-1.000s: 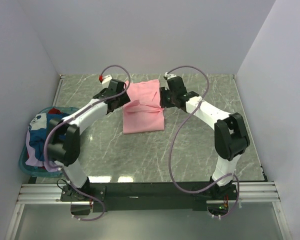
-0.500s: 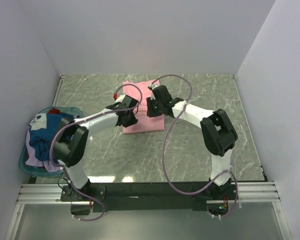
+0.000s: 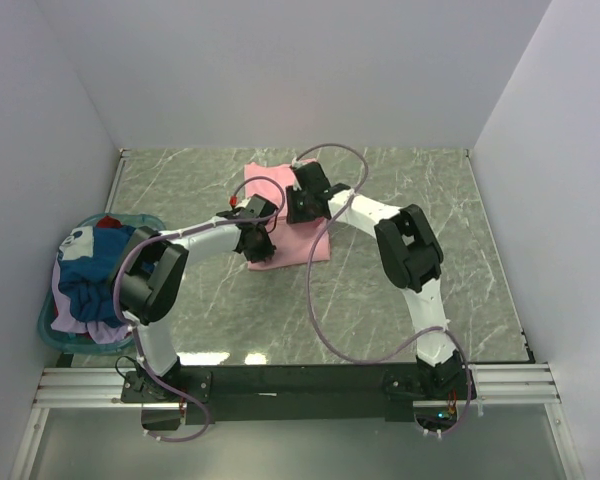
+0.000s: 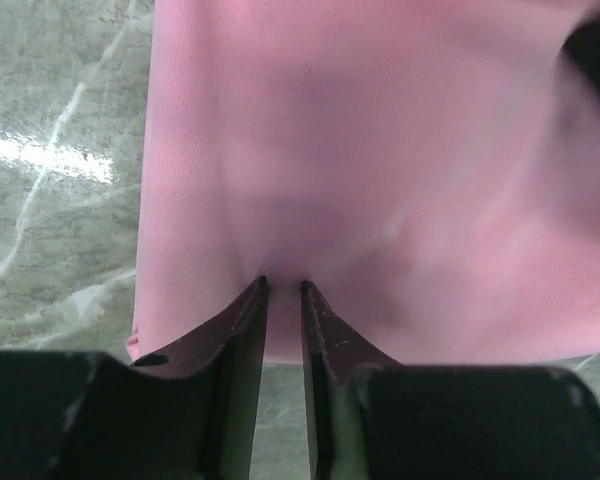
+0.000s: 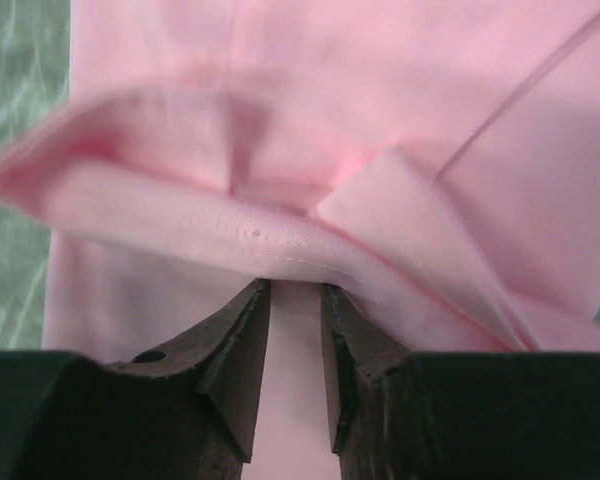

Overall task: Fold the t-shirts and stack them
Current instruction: Fold the tshirt

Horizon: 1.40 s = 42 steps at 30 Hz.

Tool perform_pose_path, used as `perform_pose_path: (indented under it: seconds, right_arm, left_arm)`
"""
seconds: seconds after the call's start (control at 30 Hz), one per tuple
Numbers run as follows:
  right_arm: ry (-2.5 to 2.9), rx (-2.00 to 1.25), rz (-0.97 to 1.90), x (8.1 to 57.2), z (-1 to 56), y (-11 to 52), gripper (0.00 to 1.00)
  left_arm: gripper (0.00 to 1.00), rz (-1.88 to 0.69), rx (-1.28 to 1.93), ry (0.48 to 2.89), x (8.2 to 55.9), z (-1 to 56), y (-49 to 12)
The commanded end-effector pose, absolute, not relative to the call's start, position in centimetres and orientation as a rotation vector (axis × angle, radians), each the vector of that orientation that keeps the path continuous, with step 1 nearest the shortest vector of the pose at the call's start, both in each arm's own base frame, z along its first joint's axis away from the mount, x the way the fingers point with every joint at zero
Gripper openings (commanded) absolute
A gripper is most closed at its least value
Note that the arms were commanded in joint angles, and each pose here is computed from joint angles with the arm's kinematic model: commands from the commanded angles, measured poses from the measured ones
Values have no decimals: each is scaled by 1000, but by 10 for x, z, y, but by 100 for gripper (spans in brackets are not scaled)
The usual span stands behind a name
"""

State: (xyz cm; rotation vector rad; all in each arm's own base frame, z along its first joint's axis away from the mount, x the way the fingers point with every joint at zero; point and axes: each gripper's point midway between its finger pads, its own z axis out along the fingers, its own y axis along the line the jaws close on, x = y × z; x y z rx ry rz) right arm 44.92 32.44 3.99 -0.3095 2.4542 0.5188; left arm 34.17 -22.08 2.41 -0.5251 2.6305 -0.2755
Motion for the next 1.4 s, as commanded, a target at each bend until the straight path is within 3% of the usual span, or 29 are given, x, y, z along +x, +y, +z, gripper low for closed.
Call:
perform_pose_path:
  seconds: [0.0, 0.17, 0.33, 0.37, 0.43, 0.47, 0.5, 0.57, 0.63, 0.77, 0.9, 1.37]
  right_arm:
    - [2410, -216, 491, 491, 57, 318, 36]
    - [2313, -188, 507, 541, 98, 319, 40]
    - [2254, -187, 599, 542, 142, 318, 43]
    - [2297, -200, 638, 527, 129, 317, 44]
    - [2225, -184, 733, 512, 165, 317, 44]
    - [2288, -182, 754, 490, 142, 311, 44]
    - [2251, -195, 835, 474, 169, 313, 45]
    - [2281, -209, 911, 445, 157, 309, 45]
    - [2224, -246, 1049, 419, 180, 315, 47]
    - [2283, -255, 1226, 372, 169, 316, 48]
    - [2331, -227, 1288, 356, 145, 314, 50]
    - [2527, 229, 1477, 337, 27, 265, 51]
  left_arm:
    - [27, -229, -520, 2756, 314, -2, -216]
    - [26, -242, -514, 2762, 307, -2, -214]
    - [27, -268, -512, 2741, 307, 8, -214]
    - [28, -271, -510, 2731, 310, 11, -215]
    - [30, -295, -510, 2690, 319, 26, -218]
    - [31, -297, -511, 2681, 321, 31, -218]
    - [32, -305, -512, 2665, 324, 38, -218]
    - [35, -333, -517, 2609, 332, 58, -219]
    - [36, -357, -515, 2559, 336, 75, -219]
    - [36, -375, -522, 2484, 343, 93, -213]
    - [32, -451, -561, 2456, 350, 92, -208]
    - [26, -478, -781, 2668, 313, 3, -179]
